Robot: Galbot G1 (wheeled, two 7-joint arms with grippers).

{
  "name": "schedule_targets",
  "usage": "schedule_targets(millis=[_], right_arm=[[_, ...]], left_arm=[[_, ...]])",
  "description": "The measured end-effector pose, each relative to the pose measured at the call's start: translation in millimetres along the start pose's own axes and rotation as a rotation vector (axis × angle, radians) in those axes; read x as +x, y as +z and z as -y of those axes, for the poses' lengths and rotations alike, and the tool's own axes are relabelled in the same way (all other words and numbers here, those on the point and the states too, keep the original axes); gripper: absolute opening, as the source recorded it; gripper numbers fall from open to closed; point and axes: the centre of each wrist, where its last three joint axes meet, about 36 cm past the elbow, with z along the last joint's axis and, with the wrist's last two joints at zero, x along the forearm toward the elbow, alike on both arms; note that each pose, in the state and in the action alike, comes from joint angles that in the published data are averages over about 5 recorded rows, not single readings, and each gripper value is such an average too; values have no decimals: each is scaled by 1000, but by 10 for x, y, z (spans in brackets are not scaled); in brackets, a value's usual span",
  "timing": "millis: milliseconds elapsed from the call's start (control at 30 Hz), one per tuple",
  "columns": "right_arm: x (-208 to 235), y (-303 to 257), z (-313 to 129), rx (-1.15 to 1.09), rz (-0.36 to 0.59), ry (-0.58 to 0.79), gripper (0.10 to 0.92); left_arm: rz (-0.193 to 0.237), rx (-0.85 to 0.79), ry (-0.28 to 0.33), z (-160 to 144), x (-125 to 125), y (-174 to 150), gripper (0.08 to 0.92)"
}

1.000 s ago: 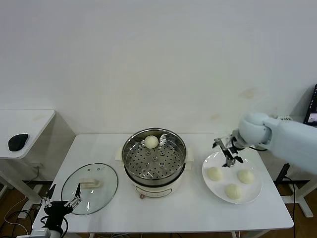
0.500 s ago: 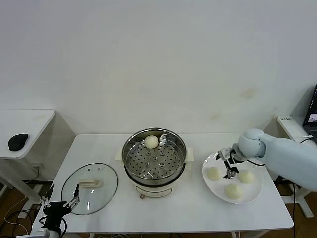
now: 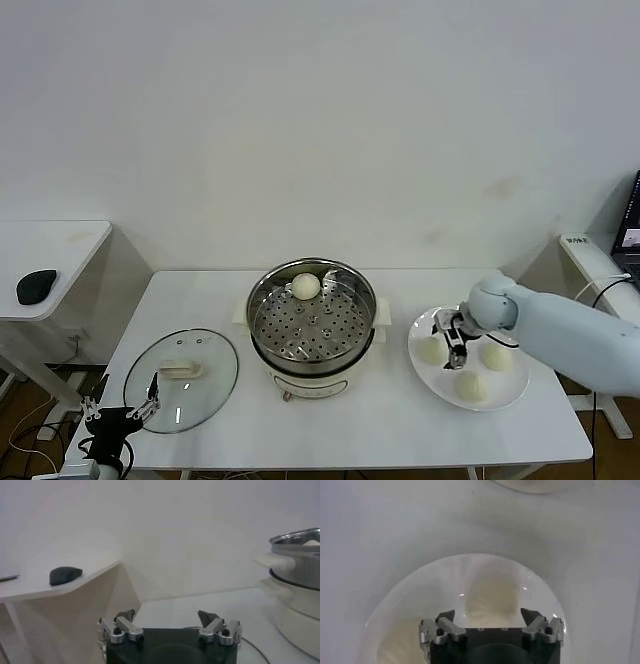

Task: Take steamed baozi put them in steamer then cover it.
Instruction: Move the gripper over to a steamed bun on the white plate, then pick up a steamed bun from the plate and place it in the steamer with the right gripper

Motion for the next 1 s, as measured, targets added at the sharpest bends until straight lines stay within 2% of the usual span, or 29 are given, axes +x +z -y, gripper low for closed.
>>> schedule_targets(millis=[267,467,767,1000], right_arm=[[24,15,31,-12,1,1,598],[212,59,110,-19,5,13,578],[896,29,362,-25,22,80,577],[1628,-375,608,3,64,166,586]], left_arm=[[-2,0,-3,-4,11,7,823],[1,1,-4,-3,11,1,823],[15,0,0,2,-12,-42,823],[28,1,7,13,-32,-83,823]])
